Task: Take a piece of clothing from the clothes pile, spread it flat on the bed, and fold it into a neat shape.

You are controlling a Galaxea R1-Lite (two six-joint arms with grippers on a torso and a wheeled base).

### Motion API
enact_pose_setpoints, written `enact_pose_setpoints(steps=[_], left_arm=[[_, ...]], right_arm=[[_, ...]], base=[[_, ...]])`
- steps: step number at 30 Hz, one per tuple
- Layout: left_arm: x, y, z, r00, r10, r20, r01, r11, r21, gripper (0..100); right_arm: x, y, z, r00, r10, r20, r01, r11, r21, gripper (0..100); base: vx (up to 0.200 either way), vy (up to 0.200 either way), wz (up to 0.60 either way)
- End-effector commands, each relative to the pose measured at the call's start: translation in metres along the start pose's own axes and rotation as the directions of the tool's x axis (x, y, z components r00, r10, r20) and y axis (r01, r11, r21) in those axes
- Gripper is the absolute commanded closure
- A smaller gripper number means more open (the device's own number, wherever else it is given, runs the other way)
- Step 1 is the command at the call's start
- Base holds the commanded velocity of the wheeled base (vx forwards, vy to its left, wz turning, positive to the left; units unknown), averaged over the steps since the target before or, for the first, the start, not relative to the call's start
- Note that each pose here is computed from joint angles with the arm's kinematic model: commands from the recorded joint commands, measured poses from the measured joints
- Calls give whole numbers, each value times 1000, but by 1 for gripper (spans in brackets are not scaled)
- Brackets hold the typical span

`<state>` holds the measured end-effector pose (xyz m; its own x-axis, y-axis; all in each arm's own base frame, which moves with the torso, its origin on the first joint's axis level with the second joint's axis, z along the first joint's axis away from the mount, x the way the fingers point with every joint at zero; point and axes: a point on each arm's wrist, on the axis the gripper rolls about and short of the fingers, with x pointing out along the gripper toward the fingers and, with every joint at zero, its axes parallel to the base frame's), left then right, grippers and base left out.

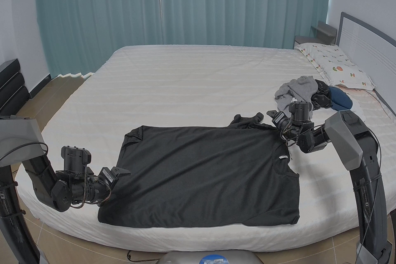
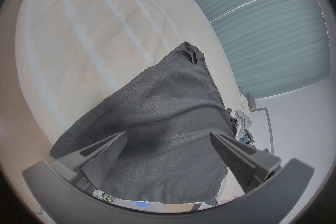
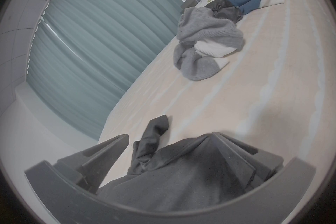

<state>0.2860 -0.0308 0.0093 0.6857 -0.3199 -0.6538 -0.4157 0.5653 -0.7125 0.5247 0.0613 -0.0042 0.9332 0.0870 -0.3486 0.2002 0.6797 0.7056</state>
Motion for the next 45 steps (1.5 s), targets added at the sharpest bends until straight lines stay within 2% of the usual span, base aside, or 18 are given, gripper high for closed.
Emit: enact_pose_setpoints(steps=[1, 2, 3, 6, 13, 16, 22, 23, 27, 33, 34, 38, 45], left_arm=[[0, 0, 0, 1000, 0, 0, 0, 1000, -1, 0], [0, 0, 0, 1000, 0, 0, 0, 1000, -1, 0], [1, 0, 0, 1000, 0, 0, 0, 1000, -1, 0], [2, -1, 2, 1000, -4, 4, 4, 1000, 0, 0], [4, -4, 5, 1000, -9, 22, 9, 1000, 2, 0], [6, -13, 19, 997, -44, 64, 44, 999, 5, 0], [12, -20, 30, 992, -62, 109, 60, 998, 16, 0], [20, -25, 37, 987, -65, 145, 63, 998, 23, 0], [39, -34, 51, 980, -86, 180, 80, 996, 41, 0], [75, -43, 65, 983, -76, 166, 63, 995, 80, 0], [92, -48, 75, 983, -66, 171, 53, 996, 78, 0], [110, -57, 88, 977, -56, 205, 41, 996, 77, 0], [138, -71, 96, 976, -86, 199, 68, 993, 99, 0]], right_arm=[[-14, 4, 15, 1000, 10, 5, -10, 1000, 25, 0], [-14, 4, 15, 1000, 10, 5, -10, 1000, 25, 0], [-26, 11, 19, 998, 59, -14, -58, 998, 39, 0], [-44, 13, 20, 994, 96, -55, -94, 995, 43, 0], [-89, 11, 20, 988, 102, -114, -97, 994, 51, 0], [-123, 3, 15, 976, 129, -174, -120, 991, 59, 0], [-152, -9, 5, 973, 127, -192, -117, 991, 63, 0], [-163, -13, 3, 974, 127, -187, -118, 991, 63, 0], [-179, -19, 3, 975, 114, -188, -102, 992, 71, 0], [-188, -27, 7, 976, 107, -189, -85, 989, 121, 0], [-189, -30, 9, 978, 103, -182, -74, 985, 157, 0], [-187, -37, 12, 976, 120, -180, -81, 973, 214, 0], [-188, -38, 11, 972, 138, -193, -95, 971, 217, 0]], base=[[0, 0, 0], [0, 0, 0], [0, 0, 0], [0, 0, 0], [0, 0, 0], [0, 0, 0], [0, 0, 0], [0, 0, 0], [0, 0, 0], [0, 0, 0], [0, 0, 0], [0, 0, 0], [0, 0, 0]])
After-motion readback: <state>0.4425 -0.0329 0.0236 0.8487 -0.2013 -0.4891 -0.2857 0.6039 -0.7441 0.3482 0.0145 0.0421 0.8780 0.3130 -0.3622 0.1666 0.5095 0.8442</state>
